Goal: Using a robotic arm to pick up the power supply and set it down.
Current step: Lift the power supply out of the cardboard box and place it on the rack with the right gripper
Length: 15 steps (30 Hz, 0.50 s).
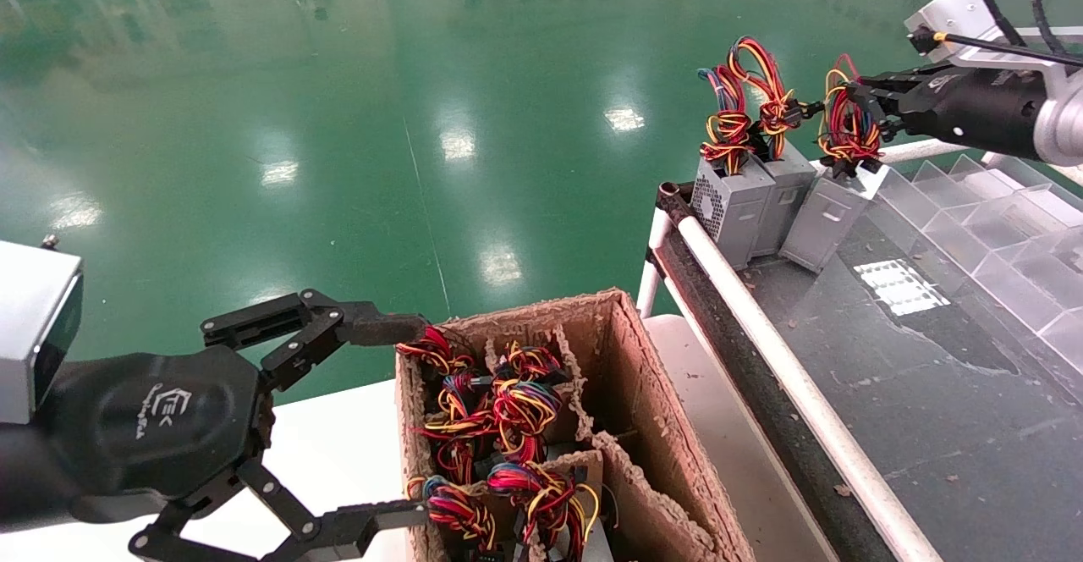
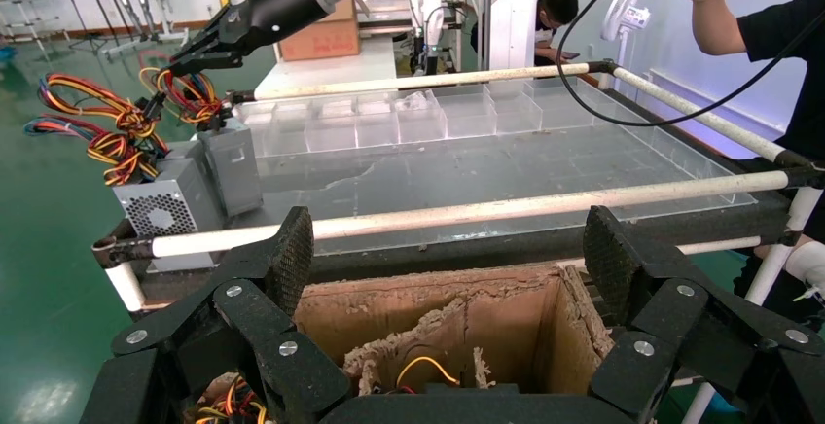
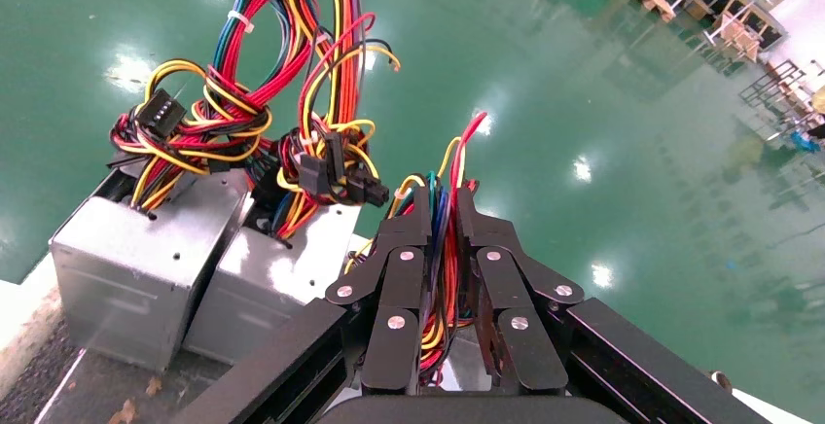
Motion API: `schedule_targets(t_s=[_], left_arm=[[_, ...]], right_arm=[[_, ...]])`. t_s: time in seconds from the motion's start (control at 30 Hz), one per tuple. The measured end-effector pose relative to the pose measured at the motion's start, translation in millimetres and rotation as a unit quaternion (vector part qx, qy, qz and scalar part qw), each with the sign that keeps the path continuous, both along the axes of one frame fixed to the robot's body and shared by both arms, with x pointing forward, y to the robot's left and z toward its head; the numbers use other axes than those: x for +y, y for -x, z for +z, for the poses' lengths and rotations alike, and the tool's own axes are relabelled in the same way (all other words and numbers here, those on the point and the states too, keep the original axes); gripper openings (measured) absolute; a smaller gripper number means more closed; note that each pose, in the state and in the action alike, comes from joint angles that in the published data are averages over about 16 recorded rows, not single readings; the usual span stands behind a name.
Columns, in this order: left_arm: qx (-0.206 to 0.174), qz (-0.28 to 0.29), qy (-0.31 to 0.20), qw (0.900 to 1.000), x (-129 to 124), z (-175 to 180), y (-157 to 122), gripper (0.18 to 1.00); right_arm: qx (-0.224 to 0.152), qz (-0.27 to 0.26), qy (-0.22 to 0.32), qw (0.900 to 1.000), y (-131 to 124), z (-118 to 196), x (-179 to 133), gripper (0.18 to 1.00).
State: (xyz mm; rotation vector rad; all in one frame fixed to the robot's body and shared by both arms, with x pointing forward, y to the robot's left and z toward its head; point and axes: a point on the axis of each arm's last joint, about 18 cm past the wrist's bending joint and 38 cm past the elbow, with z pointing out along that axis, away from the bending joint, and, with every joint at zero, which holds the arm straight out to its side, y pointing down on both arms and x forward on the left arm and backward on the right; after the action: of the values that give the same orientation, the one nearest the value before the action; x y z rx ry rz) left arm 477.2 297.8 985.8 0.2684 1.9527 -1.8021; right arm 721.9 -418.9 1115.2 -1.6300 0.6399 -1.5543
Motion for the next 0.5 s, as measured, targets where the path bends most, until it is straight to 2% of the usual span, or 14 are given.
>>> schedule_targets(t_s=[0.5], left_arm=[[0.0, 0.0, 0.0, 1.0, 0.0, 0.0, 0.0, 1.001]], right_arm=[[-0.016, -0.029, 0.01, 0.999, -19.9, 1.4, 22.5, 0.237]])
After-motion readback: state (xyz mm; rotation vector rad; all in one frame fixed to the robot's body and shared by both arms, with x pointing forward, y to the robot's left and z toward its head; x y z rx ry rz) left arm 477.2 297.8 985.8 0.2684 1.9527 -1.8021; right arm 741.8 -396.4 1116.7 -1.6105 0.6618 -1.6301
